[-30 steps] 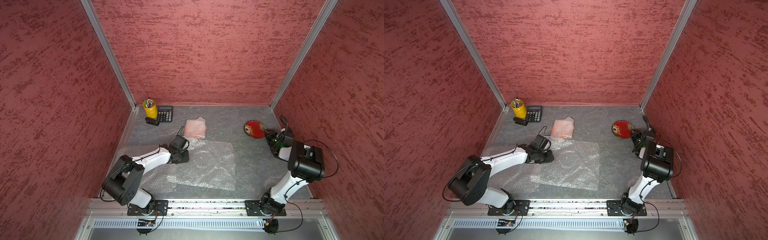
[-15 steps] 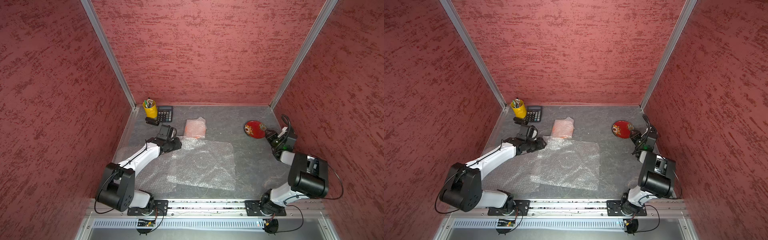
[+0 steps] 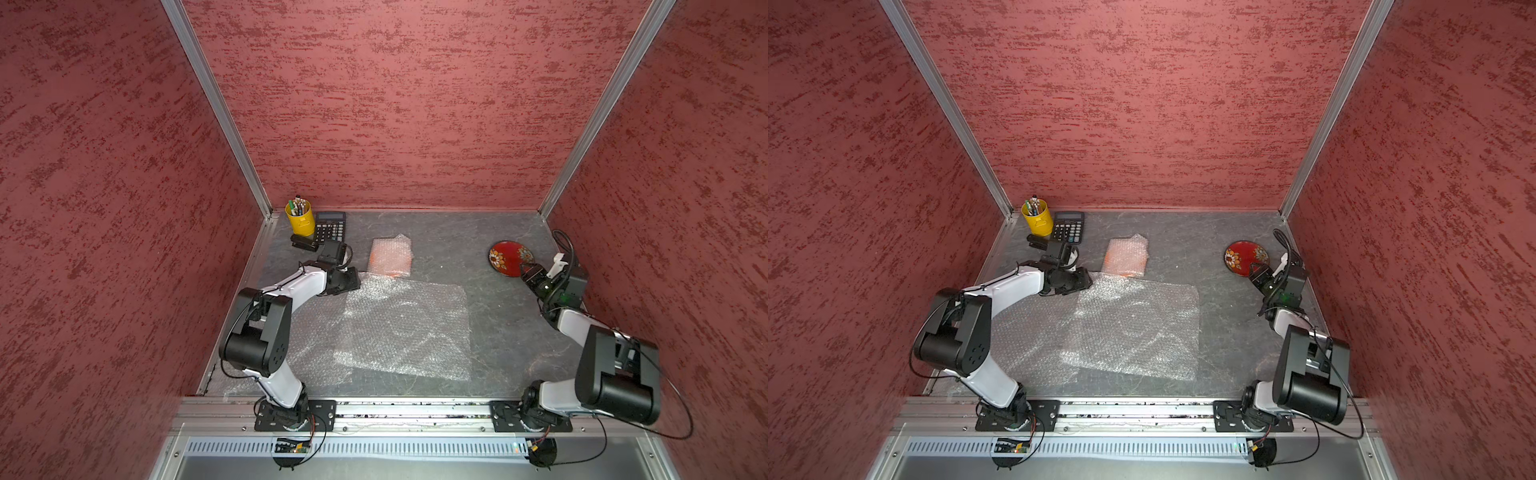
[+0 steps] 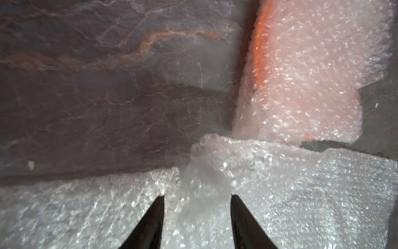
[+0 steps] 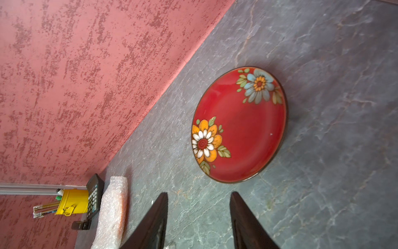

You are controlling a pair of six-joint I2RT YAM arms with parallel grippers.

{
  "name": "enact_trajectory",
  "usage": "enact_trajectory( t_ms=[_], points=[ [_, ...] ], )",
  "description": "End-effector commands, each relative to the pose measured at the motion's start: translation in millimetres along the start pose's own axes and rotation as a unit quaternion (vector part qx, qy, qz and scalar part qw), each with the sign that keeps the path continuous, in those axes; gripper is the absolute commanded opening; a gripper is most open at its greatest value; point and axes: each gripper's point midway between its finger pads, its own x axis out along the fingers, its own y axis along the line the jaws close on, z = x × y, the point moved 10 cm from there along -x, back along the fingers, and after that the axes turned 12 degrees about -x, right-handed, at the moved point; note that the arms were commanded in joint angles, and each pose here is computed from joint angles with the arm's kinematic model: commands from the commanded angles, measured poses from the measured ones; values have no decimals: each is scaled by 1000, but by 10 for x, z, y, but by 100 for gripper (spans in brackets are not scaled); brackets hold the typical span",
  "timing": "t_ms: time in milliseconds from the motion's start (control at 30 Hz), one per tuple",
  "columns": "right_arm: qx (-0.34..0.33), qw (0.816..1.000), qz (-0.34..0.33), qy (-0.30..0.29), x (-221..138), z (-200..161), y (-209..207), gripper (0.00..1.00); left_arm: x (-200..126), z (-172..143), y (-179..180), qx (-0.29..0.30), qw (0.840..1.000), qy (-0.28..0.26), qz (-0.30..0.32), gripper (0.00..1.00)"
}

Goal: Unpack dinner plates from bubble wrap
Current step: Pick up the bubble wrap from the center of the board.

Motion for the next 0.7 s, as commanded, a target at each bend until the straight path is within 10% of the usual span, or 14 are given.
enact_trajectory(
  t_ms=[0, 267, 500, 667],
  points=[
    [-12, 1000, 7, 6, -48, -22, 62, 50, 37, 73, -49, 16, 1000, 4, -26, 50],
    [-10, 1000, 8, 9, -45, -37, 64, 50, 209, 37, -28, 17, 999, 36, -33, 44],
    [-9, 1000, 5, 10, -44, -45, 60, 50, 121, -2, -45, 18, 998, 41, -40, 7],
    [-11, 1000, 0, 6, -50, -32, 57, 50, -184, -65, -149, 37, 997, 45, -52, 0]
  ],
)
